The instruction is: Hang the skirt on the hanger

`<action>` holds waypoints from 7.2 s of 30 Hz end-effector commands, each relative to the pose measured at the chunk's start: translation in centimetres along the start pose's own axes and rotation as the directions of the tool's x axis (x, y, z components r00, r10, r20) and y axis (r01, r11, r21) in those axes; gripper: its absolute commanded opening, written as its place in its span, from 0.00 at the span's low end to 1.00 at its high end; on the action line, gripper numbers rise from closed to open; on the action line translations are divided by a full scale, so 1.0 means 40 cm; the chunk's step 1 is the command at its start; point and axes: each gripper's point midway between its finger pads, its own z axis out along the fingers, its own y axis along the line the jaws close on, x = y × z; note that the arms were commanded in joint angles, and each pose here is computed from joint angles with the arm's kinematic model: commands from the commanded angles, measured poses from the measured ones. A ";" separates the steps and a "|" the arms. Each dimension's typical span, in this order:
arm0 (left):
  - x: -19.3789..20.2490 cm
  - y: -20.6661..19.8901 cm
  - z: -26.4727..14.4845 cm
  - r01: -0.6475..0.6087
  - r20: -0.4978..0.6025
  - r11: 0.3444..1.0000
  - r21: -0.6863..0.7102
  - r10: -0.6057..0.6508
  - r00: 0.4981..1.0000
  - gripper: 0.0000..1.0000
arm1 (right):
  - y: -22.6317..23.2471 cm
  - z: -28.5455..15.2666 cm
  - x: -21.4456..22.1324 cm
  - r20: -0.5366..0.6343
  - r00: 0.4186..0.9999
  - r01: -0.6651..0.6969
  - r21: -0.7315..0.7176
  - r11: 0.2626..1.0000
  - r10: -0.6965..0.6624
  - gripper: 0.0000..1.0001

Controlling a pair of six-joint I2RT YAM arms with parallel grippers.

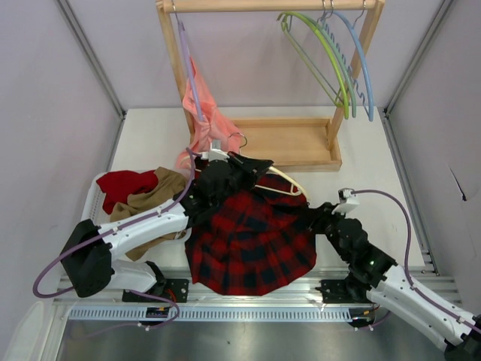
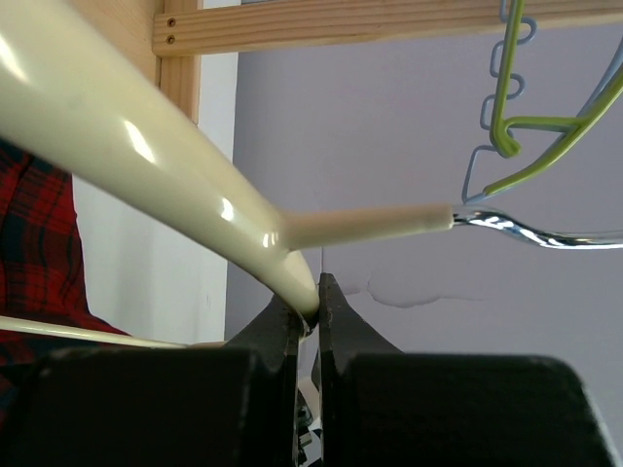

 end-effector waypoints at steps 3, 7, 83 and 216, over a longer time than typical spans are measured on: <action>-0.022 -0.101 -0.017 0.020 0.017 0.994 0.107 -0.022 1.000 0.00 | 0.020 0.019 -0.043 0.077 0.997 0.032 -0.015 0.999 -0.031 0.18; -0.019 -0.103 -0.013 0.026 0.012 0.994 0.111 -0.028 1.000 0.00 | 0.032 0.031 -0.044 0.087 0.996 0.033 -0.035 0.999 -0.029 0.00; -0.039 -0.056 -0.013 0.160 0.139 0.986 -0.036 -0.154 0.978 0.00 | 0.121 0.067 -0.140 0.265 0.929 0.238 0.107 0.965 -0.259 0.00; -0.006 -0.503 -0.299 -0.295 0.018 0.910 0.292 0.303 0.953 0.00 | 0.753 -0.049 -0.449 0.351 0.777 0.608 -0.633 0.479 -0.522 0.39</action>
